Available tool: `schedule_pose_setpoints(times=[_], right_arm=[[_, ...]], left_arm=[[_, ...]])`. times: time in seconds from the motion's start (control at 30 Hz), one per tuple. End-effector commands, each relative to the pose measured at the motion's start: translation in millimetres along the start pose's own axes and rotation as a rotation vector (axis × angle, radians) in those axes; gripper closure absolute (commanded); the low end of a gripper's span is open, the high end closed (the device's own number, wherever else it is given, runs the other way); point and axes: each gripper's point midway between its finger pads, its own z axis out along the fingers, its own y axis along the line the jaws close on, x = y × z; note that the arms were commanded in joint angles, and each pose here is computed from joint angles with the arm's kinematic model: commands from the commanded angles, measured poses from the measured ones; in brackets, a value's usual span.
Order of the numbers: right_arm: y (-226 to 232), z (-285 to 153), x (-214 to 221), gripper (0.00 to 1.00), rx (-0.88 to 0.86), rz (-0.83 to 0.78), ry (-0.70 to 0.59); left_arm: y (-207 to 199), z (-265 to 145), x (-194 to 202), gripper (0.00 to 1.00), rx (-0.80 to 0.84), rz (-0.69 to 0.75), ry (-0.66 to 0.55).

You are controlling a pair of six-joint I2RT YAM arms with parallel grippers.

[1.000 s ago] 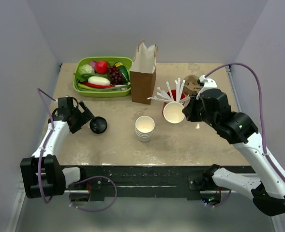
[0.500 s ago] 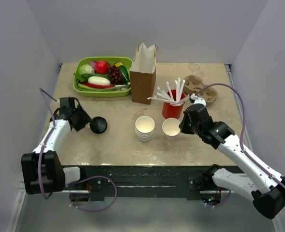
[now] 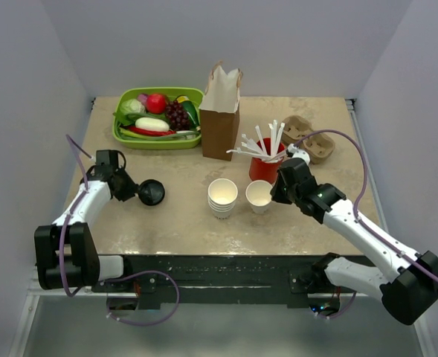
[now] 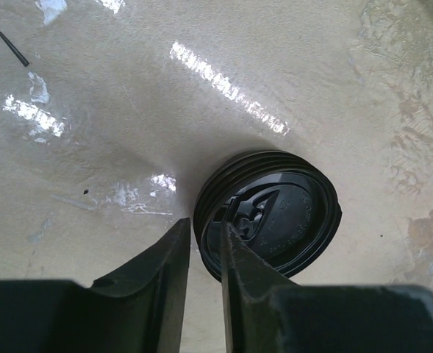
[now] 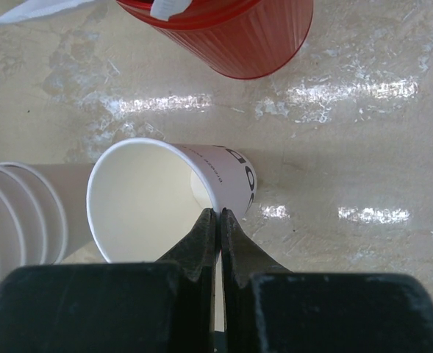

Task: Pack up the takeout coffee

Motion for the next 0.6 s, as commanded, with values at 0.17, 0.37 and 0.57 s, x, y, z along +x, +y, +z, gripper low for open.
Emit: schedule_pose_setpoints(times=[0.17,0.37,0.57], right_arm=[[-0.1,1.9,-15.1,0.93,0.020,0.034,-0.046],[-2.9,-0.8,-17.9,0.78,0.036,0.031,-0.052],[-2.3,-11.6,-28.4,0.39,0.031,0.031,-0.084]], left_arm=[[-2.0,4.7,-3.2,0.78,-0.010,0.004,-0.008],[-3.9,6.8,-3.7,0.81,-0.006,0.010,-0.006],[-7.1,7.0,-3.4,0.86,0.006,0.022,0.001]])
